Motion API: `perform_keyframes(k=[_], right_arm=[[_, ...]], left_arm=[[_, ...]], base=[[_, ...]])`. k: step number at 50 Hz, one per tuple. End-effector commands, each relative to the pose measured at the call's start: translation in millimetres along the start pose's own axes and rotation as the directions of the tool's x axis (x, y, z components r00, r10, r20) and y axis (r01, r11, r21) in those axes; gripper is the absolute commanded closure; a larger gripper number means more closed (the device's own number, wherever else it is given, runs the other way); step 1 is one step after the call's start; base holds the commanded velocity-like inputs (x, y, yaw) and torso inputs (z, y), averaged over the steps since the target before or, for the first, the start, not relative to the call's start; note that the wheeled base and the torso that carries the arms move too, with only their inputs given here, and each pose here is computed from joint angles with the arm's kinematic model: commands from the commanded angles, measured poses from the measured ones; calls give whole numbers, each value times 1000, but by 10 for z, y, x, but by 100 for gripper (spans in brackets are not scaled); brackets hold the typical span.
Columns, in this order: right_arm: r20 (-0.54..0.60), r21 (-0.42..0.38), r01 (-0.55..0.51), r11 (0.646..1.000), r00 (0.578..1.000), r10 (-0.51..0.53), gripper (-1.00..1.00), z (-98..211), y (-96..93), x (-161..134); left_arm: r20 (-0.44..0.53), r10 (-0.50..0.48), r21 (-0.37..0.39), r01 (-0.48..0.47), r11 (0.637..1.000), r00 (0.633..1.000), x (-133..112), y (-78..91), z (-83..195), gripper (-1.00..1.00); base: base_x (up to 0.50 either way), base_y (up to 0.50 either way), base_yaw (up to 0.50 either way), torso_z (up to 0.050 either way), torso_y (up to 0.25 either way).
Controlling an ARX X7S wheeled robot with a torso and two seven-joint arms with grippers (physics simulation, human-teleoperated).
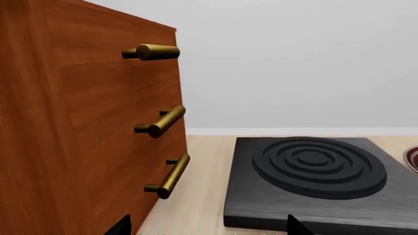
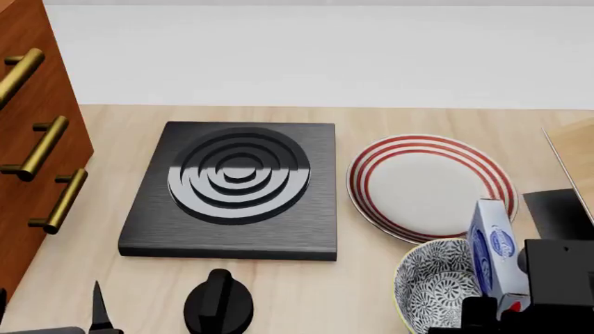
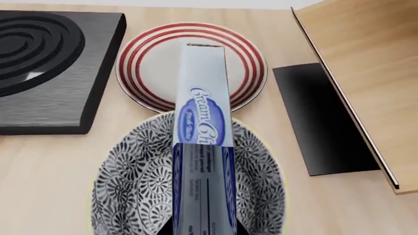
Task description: Pick up the cream cheese and put it in the bowl.
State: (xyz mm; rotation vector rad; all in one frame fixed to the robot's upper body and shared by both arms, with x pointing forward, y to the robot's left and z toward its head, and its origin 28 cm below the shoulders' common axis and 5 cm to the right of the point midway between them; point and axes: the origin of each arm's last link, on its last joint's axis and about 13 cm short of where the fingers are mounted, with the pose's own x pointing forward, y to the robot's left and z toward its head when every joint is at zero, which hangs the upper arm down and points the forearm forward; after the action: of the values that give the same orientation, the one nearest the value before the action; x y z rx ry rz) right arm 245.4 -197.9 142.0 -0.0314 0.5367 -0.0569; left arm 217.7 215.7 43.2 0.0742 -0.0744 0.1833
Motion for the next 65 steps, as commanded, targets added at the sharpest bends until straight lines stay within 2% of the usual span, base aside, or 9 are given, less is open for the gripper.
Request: perform_keyframes(k=[1,3,9,31,33,42,65], right_arm=[[-22,-30,47,998,999,-48,100,95,31,-68],[-39,-49,47,998,998,-49,100,93,56,-81],[-75,-53,29,998,997,-33,100,105,108,-92],[-131,-50,31,998,991,-37,100,158,113,-79],[-165,-48,29,998,986,-36,100,173,128,-82],[-202,-74,22,997,979,-36,100,197,163,-94],[-252,-99,23,995,967,-47,100,214,228,-36]], left_arm=[[3,-26,-10,26,1000,1000,-10,-1,-43,-100],[27,-1,8,1,1000,1000,-13,-11,-69,-100],[10,-15,-9,15,1000,1000,-12,1,-53,-100],[7,-10,-4,10,1000,1000,-6,1,-67,-100],[16,-1,-8,2,1000,1000,-6,12,-41,-100],[20,-2,-8,2,1000,1000,6,6,-28,-100],[8,11,-9,-11,1000,1000,51,19,-65,-100]], base=[[0,0,0,0,0],[0,0,0,8,0],[0,0,0,0,0],[0,0,0,0,0],[0,0,0,0,0],[0,0,0,0,1],[0,0,0,0,0]])
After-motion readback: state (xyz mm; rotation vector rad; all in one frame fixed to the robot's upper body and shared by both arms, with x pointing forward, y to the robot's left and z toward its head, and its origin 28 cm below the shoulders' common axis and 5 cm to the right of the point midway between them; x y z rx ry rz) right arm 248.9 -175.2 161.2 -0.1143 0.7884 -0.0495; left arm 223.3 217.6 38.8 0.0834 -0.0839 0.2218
